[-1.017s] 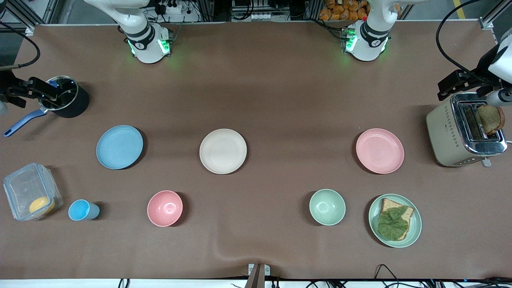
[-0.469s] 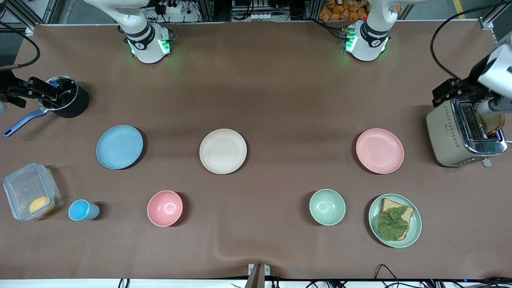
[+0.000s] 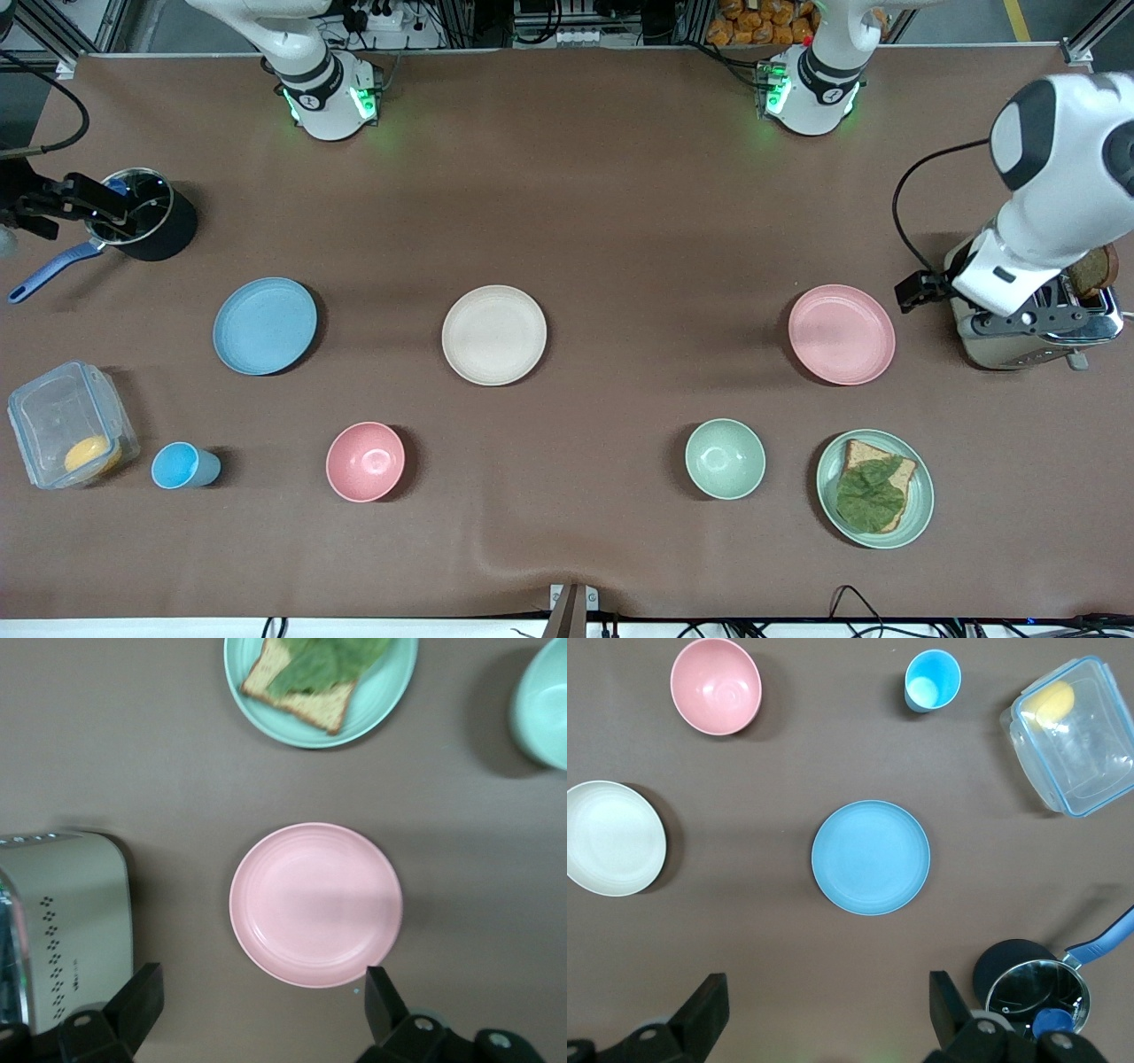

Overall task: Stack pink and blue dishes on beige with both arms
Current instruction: 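Reach the left gripper to the pink plate while the right gripper reaches the blue plate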

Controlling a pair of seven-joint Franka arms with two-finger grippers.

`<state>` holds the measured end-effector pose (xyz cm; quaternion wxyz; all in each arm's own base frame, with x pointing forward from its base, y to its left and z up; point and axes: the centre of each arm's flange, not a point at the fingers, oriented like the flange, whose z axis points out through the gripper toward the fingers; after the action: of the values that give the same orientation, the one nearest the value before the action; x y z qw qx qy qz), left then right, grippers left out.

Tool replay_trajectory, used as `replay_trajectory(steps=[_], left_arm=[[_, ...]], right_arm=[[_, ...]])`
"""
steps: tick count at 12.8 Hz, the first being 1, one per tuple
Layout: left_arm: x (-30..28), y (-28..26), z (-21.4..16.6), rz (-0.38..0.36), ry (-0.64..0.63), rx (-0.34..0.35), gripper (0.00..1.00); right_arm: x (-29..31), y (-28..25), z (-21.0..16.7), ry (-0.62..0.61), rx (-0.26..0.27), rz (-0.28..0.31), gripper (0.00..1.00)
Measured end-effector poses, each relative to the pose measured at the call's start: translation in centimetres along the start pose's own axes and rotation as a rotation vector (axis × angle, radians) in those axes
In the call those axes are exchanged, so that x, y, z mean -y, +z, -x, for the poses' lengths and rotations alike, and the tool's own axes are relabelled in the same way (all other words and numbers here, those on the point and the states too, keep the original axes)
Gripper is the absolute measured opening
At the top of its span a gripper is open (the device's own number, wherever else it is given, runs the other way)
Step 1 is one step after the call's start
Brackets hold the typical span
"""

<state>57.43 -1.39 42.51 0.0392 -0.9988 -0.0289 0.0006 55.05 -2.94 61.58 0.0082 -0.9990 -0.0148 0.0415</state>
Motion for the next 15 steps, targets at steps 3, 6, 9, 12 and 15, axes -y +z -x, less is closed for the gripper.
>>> replay_trajectory(steps=[3,6,9,12,15], left_arm=[[3.4,7.5,-0.8,0.005,-0.007,0.031,1.0],[4.6,14.6,-0.6,0.012,-0.019,0.079,1.0],[4.4,18.5,-0.5,0.015,-0.017,0.115,1.0],[4.1,20.8,-0.3,0.017,-0.014,0.138,1.0],[4.4,22.2,-0.1,0.018,-0.019,0.152,0.97]], right_arm=[[-0.4,4.8,-2.1,0.003,0.093,-0.009,1.0],[-3.0,13.3,-5.9,0.041,0.156,-0.017,1.0],[-6.7,22.6,-7.5,0.093,0.187,-0.028,1.0],[-9.0,30.5,-8.8,0.122,0.205,-0.035,1.0],[-11.5,37.1,-9.1,0.133,0.233,-0.049,1.0]])
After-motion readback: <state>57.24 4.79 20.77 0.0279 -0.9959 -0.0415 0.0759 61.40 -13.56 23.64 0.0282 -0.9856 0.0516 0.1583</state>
